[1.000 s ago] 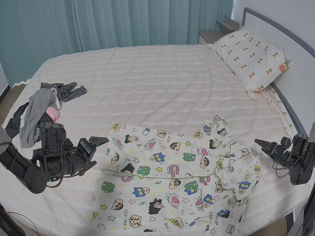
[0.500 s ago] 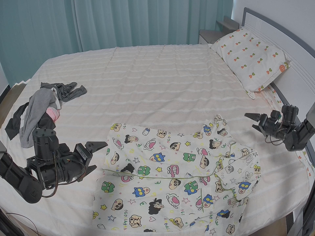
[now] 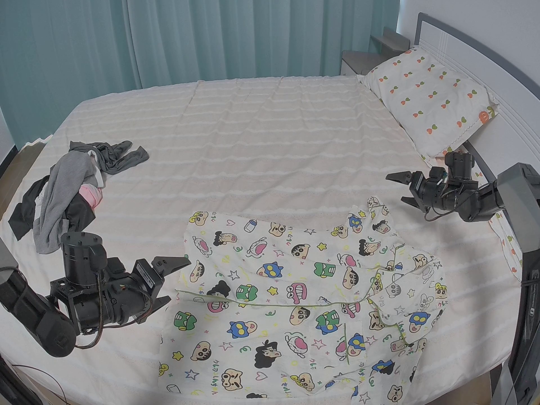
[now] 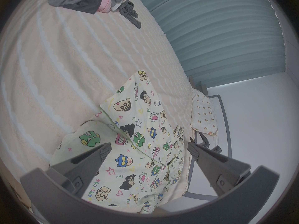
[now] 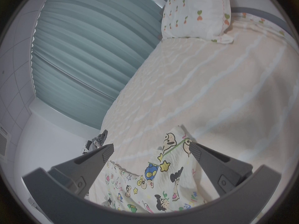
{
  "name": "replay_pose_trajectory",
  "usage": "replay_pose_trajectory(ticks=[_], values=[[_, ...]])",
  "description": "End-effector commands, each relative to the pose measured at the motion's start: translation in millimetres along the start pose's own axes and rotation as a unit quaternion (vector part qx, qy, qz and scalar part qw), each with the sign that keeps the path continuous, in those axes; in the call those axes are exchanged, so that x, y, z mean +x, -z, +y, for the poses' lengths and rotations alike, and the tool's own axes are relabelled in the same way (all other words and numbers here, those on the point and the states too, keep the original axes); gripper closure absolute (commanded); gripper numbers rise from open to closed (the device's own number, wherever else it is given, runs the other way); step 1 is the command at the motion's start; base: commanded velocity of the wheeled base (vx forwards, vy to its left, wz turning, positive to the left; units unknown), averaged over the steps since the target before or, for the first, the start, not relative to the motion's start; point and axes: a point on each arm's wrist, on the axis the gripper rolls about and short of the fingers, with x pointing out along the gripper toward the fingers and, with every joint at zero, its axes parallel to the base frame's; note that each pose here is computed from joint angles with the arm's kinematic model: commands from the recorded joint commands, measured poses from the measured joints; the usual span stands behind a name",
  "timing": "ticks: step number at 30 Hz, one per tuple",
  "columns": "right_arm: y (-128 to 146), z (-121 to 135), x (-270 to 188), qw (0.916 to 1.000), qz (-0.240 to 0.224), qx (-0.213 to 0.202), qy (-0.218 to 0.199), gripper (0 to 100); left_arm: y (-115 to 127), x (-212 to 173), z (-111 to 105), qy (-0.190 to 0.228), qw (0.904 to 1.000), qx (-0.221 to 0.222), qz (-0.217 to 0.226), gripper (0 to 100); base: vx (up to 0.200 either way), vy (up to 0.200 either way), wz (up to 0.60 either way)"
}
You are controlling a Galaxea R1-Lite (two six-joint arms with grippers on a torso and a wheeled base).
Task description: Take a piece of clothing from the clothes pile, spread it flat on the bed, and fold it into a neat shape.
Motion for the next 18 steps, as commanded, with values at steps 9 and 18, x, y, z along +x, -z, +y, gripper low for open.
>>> replay_pose_trajectory(ticks=[9,18], values=[[12,-17,14,0.9998,0.014,0.008,0.010,0,3,2,2,-0.004,1.0000,0.000,0.006,0,0.000,0.000,0.00],[30,-38,26,0.9988,0.030,0.011,0.036,0,4,6,5,-0.013,0.9998,-0.002,0.012,0,0.000,0.000,0.00]])
